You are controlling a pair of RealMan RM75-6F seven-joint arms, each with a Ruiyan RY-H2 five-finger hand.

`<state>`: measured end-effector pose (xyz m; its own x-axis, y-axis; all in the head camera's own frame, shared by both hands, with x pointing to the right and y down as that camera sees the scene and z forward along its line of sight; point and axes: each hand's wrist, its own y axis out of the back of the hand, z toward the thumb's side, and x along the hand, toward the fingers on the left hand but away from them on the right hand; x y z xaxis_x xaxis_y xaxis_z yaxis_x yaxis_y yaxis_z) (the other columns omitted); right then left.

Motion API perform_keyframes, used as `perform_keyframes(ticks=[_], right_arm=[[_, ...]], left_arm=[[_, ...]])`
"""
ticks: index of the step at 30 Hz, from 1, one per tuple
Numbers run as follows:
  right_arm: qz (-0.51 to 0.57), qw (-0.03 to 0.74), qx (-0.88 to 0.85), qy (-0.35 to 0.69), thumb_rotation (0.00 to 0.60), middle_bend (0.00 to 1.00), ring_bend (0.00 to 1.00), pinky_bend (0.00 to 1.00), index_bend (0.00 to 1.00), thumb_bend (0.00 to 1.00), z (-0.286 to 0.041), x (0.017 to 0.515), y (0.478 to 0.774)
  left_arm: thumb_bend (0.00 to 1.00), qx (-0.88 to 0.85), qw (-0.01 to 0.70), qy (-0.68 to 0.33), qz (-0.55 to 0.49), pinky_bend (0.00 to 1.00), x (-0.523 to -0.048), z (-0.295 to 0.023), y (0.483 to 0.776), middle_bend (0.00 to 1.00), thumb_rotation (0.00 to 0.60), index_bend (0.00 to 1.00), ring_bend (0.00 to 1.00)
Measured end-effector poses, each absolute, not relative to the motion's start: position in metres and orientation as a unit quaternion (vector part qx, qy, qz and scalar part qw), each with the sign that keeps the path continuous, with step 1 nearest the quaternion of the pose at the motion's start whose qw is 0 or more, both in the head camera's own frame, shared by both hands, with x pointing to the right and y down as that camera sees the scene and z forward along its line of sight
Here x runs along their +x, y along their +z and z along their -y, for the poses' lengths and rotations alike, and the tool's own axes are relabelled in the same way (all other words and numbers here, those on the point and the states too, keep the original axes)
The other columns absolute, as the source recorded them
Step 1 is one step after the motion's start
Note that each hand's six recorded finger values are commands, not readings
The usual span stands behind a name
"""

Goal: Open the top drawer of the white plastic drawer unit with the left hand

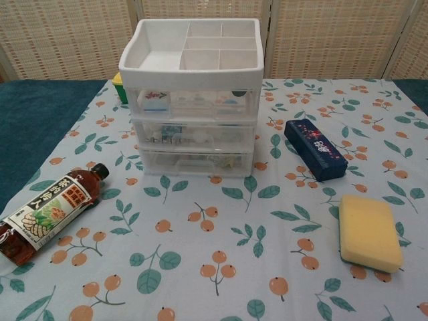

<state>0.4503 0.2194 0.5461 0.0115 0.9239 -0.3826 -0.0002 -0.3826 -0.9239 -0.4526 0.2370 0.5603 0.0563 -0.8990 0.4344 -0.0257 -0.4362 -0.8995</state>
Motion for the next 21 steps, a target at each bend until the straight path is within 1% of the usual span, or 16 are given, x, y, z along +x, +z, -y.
perform_keyframes(ticks=[7,16,19,21], right_arm=[[0.392,0.394,-0.591,0.585,0.6,0.01,0.01,0.03,0.0,0.39,-0.22,0.452,0.546],[0.401,0.398,-0.584,0.583,0.6,0.01,0.01,0.03,0.0,0.39,-0.219,0.457,0.54],[0.404,0.401,-0.58,0.582,0.6,0.01,0.01,0.03,0.0,0.39,-0.217,0.458,0.538],[0.405,0.405,-0.579,0.58,0.6,0.01,0.01,0.03,0.0,0.39,-0.215,0.457,0.535]], left_arm=[[0.12,-0.622,0.374,-0.579,-0.371,0.42,-0.449,-0.236,0.561,0.25,0.6,0.17,0.25],[0.12,-0.628,0.36,-0.558,-0.405,0.42,-0.441,-0.227,0.558,0.25,0.6,0.23,0.26],[0.12,-0.638,0.355,-0.543,-0.414,0.42,-0.435,-0.222,0.559,0.28,0.6,0.25,0.28],[0.12,-0.648,0.351,-0.529,-0.42,0.42,-0.429,-0.218,0.56,0.32,0.6,0.27,0.33]])
